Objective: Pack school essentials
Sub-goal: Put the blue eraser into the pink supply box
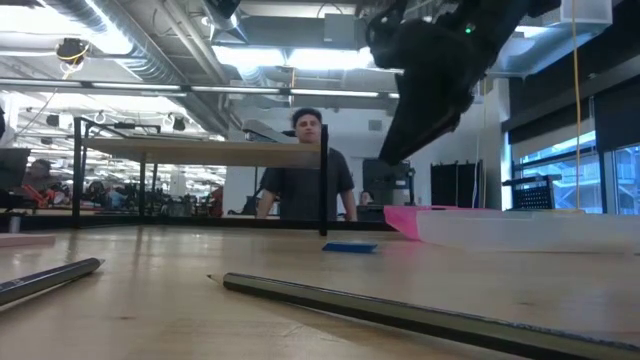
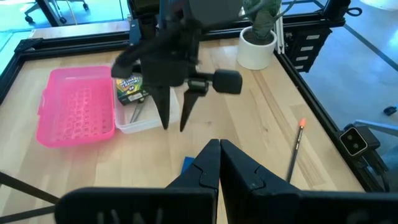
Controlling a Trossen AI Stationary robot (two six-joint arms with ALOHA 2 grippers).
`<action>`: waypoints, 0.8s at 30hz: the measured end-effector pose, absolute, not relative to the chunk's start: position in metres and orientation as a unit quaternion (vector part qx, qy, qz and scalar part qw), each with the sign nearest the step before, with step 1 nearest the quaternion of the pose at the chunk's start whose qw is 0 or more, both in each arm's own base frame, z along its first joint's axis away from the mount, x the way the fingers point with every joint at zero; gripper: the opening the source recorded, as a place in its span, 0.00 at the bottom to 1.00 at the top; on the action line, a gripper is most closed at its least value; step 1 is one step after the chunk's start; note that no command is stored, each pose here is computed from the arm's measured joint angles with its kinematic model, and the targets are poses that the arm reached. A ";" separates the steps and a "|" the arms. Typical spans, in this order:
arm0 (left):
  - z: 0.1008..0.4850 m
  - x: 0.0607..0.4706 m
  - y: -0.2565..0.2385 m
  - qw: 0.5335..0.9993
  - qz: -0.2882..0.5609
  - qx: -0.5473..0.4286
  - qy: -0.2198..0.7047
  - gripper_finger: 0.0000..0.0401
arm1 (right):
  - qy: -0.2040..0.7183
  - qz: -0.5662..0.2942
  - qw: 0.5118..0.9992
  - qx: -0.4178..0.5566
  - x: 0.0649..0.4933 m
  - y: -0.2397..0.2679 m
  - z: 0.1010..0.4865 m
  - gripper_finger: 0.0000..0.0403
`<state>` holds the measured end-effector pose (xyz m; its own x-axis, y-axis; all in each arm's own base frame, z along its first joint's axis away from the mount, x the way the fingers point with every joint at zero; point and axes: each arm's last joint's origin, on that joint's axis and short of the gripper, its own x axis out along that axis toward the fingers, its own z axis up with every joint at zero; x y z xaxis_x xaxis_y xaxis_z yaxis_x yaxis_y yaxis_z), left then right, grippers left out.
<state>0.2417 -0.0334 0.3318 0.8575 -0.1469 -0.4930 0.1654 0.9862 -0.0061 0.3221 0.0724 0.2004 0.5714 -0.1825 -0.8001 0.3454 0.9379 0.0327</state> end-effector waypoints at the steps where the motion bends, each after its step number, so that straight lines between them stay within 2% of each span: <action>1: 0.332 0.242 -0.033 0.964 -0.081 0.018 0.254 0.00 | 0.437 -0.150 0.882 0.093 0.321 0.072 0.203 0.29; 10: 0.332 0.242 -0.033 0.964 -0.081 0.018 0.254 0.00 | 0.432 -0.146 0.880 0.131 0.322 0.072 0.203 0.29; 15: 0.332 0.242 -0.033 0.964 -0.081 0.018 0.254 0.00 | 0.444 -0.123 0.879 0.126 0.329 0.075 0.191 0.30; 19: 0.332 0.242 -0.033 0.964 -0.081 0.018 0.253 0.00 | 0.458 -0.085 0.878 0.115 0.335 0.078 0.180 0.36; 24: 0.332 0.242 -0.033 0.964 -0.081 0.018 0.254 0.00 | 0.436 -0.058 0.892 0.107 0.341 0.081 0.182 0.48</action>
<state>0.2418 -0.0334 0.3320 0.8582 -0.1472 -0.4918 0.1657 0.9862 -0.0060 0.3410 0.0807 0.1815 0.6135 -0.0106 -0.7896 0.1967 0.9704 0.1398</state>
